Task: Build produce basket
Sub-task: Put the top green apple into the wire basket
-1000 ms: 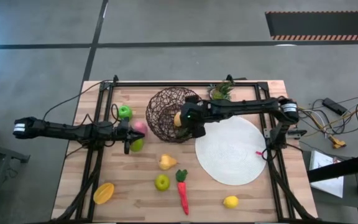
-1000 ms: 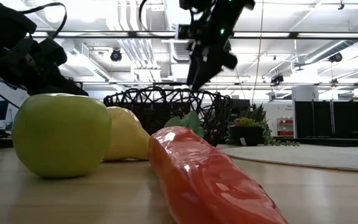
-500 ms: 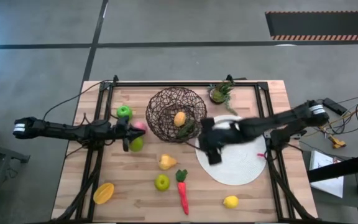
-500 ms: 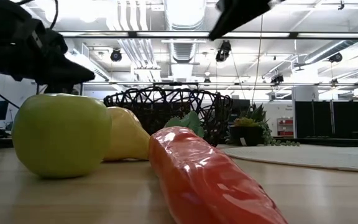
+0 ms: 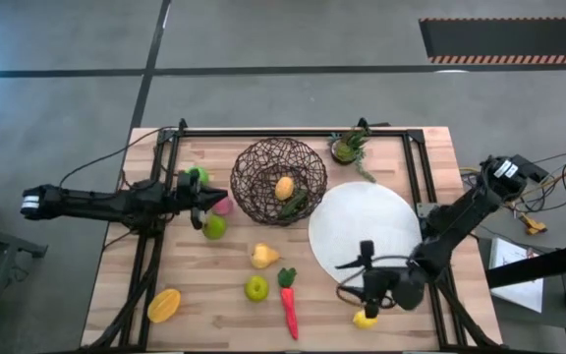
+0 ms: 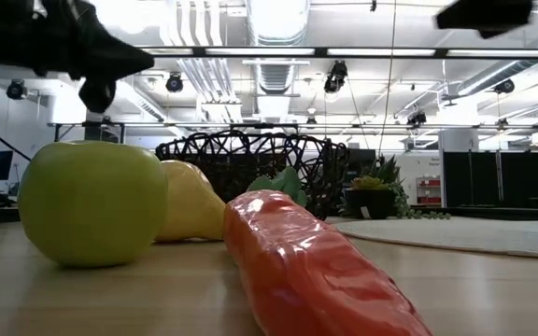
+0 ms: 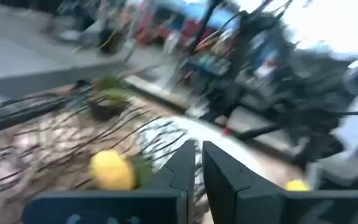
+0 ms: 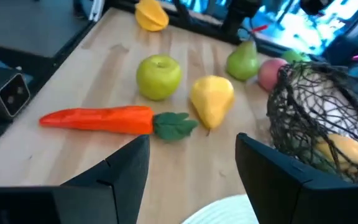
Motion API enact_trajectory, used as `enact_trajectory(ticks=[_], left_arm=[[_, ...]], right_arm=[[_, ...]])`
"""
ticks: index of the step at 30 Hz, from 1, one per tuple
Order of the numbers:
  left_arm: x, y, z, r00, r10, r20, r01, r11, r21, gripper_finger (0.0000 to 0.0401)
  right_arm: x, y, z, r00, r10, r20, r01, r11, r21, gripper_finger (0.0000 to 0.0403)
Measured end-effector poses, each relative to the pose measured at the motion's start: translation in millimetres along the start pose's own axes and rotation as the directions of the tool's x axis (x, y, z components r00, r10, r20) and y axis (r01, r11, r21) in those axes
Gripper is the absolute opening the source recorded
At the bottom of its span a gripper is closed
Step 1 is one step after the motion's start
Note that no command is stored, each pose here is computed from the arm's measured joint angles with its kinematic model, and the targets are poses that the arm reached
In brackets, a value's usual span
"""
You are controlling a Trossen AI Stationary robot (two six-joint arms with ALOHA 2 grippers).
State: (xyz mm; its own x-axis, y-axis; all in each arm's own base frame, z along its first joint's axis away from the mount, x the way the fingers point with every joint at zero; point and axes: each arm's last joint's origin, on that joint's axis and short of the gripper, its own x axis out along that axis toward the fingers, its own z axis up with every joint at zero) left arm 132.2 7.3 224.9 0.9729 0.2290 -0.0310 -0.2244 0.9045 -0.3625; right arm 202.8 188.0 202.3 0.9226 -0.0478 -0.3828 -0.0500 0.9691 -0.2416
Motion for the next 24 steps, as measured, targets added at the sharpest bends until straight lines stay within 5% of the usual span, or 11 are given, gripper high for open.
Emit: enact_trajectory(ticks=[3, 6, 10, 16, 24], left_arm=[[-4.3, -4.8, 23.1, 0.976, 0.175, -0.131, -0.169, 0.984, 0.055, 0.0013], [-12.7, -7.7, 43.3, 0.902, 0.348, -0.255, -0.339, 0.937, 0.079, 0.0015], [-17.3, -11.6, 57.6, 0.812, 0.442, -0.382, -0.445, 0.891, 0.085, 0.0042], [-8.0, -10.3, 49.1, 0.707, 0.511, -0.489, -0.541, 0.836, 0.093, 0.0137], [7.9, 10.7, 29.5, 0.498, 0.669, -0.552, -0.714, 0.678, 0.177, 0.0267]], right_arm=[[-5.3, 7.7, -9.5, 0.998, -0.059, 0.012, 0.06, 0.998, -0.004, 0.0223], [-6.4, 10.6, -13.1, 0.995, -0.094, 0.016, 0.094, 0.996, -0.009, 0.0224], [-4.2, 10.8, -13.4, 0.994, -0.111, 0.014, 0.111, 0.994, -0.02, 0.0224], [-3.0, 9.4, -12.2, 0.993, -0.118, 0.016, 0.118, 0.992, -0.039, 0.0224], [-1.4, 7.7, -11.8, 0.992, -0.124, 0.014, 0.125, 0.99, -0.059, 0.0224]])
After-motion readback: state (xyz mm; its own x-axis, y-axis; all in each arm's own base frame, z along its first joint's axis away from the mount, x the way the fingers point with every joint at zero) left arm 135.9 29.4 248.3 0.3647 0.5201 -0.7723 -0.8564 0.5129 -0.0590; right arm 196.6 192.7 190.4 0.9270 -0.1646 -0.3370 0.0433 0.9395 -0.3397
